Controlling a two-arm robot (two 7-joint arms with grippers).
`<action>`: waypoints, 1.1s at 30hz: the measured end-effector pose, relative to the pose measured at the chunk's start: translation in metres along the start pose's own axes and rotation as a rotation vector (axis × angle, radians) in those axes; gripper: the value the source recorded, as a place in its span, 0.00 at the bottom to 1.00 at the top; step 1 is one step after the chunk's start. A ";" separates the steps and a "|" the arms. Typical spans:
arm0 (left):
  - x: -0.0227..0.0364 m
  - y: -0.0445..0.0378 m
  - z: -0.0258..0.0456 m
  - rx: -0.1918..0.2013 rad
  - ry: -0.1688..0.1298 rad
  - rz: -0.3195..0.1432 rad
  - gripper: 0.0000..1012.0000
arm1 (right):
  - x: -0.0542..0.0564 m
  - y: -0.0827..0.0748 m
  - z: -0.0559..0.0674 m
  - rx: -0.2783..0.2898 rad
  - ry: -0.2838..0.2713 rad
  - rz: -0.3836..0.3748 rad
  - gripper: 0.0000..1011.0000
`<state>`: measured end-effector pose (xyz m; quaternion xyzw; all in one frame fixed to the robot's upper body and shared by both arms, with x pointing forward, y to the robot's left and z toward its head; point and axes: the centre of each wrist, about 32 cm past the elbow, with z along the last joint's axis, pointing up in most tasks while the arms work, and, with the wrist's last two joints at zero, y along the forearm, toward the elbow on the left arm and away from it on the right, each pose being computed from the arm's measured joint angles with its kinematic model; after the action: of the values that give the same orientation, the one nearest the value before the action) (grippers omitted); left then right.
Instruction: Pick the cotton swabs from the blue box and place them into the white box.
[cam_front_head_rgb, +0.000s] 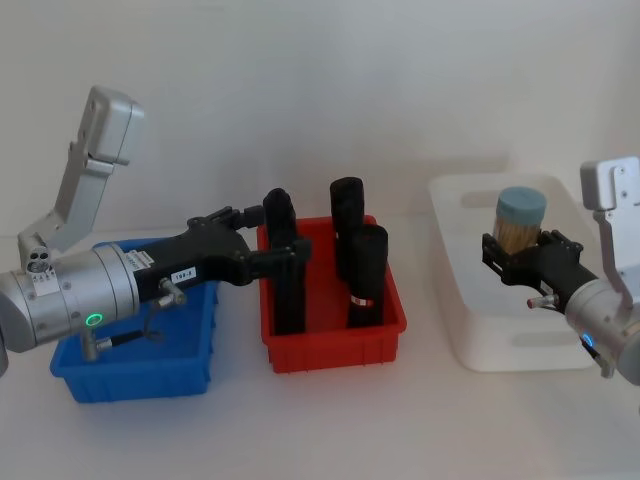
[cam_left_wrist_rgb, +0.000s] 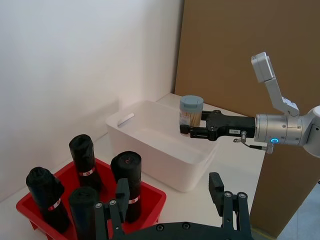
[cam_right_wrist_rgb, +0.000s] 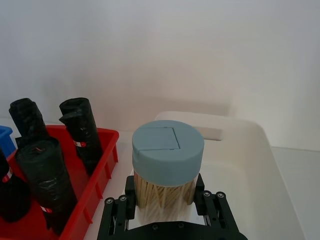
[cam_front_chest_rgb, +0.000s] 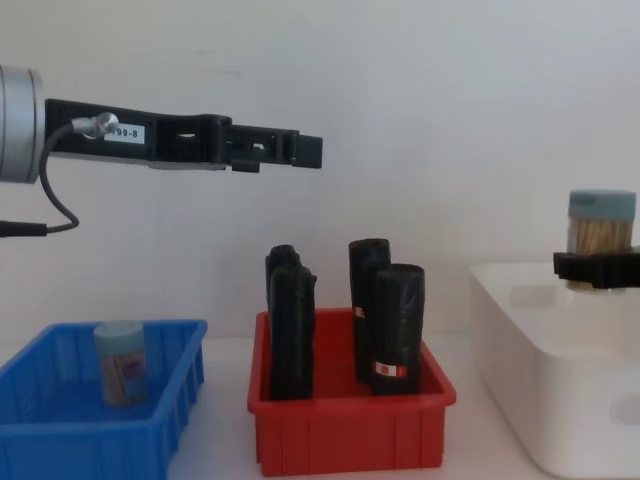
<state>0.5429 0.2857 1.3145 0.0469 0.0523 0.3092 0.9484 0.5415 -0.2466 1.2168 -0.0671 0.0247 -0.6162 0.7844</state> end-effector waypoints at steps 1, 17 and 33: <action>0.0000 0.0000 0.0000 0.000 0.000 0.000 0.99 | 0.001 0.001 -0.001 -0.004 0.002 0.000 0.64; 0.0000 0.0000 0.0000 0.000 0.000 0.000 0.99 | 0.009 0.029 -0.010 -0.073 0.034 0.035 0.84; 0.0000 0.0000 0.0000 0.000 0.000 0.000 0.99 | 0.007 0.034 -0.009 -0.043 0.026 0.047 0.99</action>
<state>0.5429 0.2857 1.3145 0.0469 0.0523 0.3092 0.9484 0.5747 -0.2459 1.2035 -0.0751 0.0498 -0.5979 0.7965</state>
